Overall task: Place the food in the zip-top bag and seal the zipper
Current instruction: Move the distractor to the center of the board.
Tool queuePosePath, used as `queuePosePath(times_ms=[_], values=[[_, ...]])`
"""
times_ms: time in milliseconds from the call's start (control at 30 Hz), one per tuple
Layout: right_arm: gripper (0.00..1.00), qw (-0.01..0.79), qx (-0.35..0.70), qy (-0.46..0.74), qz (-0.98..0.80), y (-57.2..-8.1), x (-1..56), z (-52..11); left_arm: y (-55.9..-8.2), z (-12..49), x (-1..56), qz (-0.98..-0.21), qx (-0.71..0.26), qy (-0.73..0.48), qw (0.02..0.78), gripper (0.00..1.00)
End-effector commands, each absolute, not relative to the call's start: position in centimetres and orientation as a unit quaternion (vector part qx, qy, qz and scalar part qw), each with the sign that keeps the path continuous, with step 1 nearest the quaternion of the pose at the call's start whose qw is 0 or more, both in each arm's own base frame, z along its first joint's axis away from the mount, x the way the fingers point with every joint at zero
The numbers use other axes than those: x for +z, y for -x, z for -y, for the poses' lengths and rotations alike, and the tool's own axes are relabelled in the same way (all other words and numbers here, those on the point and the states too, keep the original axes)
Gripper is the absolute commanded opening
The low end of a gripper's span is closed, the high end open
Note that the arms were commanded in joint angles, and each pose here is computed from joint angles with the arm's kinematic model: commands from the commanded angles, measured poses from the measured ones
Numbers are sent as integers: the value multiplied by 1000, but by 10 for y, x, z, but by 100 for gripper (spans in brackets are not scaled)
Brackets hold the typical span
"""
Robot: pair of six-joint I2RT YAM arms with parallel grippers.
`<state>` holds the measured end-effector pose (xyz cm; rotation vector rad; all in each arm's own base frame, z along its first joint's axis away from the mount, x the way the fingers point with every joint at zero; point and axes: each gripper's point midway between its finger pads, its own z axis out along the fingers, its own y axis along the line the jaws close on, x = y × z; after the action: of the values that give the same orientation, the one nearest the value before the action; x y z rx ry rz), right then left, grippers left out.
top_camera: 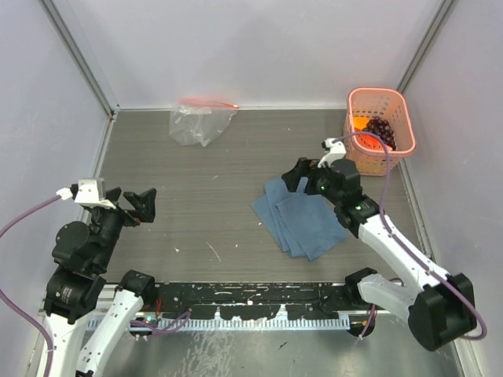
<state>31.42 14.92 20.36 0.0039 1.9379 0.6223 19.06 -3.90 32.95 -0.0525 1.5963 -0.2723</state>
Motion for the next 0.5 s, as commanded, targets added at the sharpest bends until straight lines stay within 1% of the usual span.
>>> queuePosePath(times_ms=[0,333,467], values=[[100,557,255,20,-790,-333,226,-180,-191,36,343,-695,-117,22,709,98],[100,483,220,49,-846,-328,168,-244,-194,36,339,-702,-112,25,703,98],[100,430,221,40,-874,-315,135,-259,-194,36,339,-702,-112,24,703,98]])
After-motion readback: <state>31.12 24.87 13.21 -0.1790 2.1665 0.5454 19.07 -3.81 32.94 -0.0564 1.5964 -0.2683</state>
